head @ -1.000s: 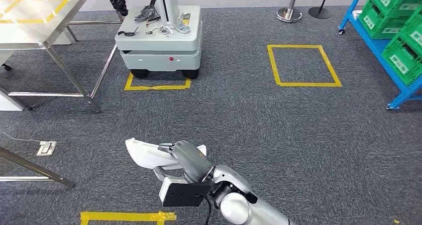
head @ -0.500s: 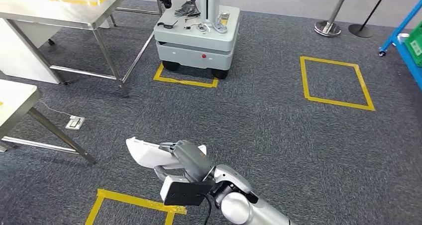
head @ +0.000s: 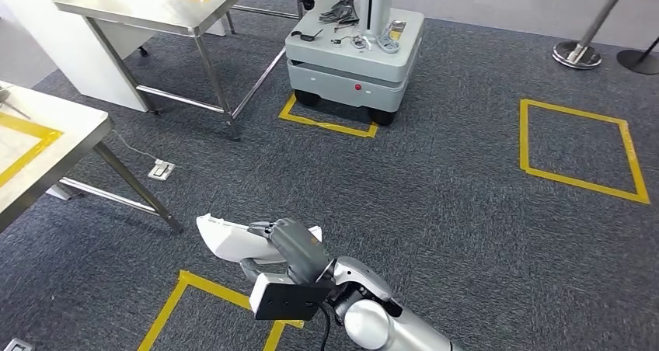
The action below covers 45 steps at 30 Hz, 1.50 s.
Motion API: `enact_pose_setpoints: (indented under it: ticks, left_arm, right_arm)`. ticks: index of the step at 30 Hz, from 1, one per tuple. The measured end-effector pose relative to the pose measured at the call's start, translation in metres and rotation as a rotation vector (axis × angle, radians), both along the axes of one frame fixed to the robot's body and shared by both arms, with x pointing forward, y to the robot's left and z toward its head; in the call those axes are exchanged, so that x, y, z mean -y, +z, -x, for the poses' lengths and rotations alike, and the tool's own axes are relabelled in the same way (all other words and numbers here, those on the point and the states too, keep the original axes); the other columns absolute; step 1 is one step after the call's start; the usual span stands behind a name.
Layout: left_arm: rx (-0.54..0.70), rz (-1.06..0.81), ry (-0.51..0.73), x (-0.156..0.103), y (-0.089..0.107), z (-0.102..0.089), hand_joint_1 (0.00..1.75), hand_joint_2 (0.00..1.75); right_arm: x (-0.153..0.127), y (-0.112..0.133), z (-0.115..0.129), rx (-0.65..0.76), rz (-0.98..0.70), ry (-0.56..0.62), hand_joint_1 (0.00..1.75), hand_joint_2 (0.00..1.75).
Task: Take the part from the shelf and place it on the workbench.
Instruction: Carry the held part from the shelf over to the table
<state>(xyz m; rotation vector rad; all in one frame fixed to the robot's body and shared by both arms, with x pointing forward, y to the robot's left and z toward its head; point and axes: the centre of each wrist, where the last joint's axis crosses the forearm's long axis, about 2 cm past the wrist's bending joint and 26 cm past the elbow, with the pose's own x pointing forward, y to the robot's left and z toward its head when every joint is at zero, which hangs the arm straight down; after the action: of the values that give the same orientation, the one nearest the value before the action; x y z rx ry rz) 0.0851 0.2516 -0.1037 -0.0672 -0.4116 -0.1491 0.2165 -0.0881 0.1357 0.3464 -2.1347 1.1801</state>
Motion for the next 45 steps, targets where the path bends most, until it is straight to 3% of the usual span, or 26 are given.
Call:
enact_pose_setpoints:
  ticks: [45]
  left_arm:
    - [0.002, 0.007, -0.008, 0.0056, 0.0012, -0.0039, 0.0, 1.75]
  right_arm:
    - [-0.0022, 0.0008, 0.002, -0.01, -0.006, 0.0, 1.57, 1.75]
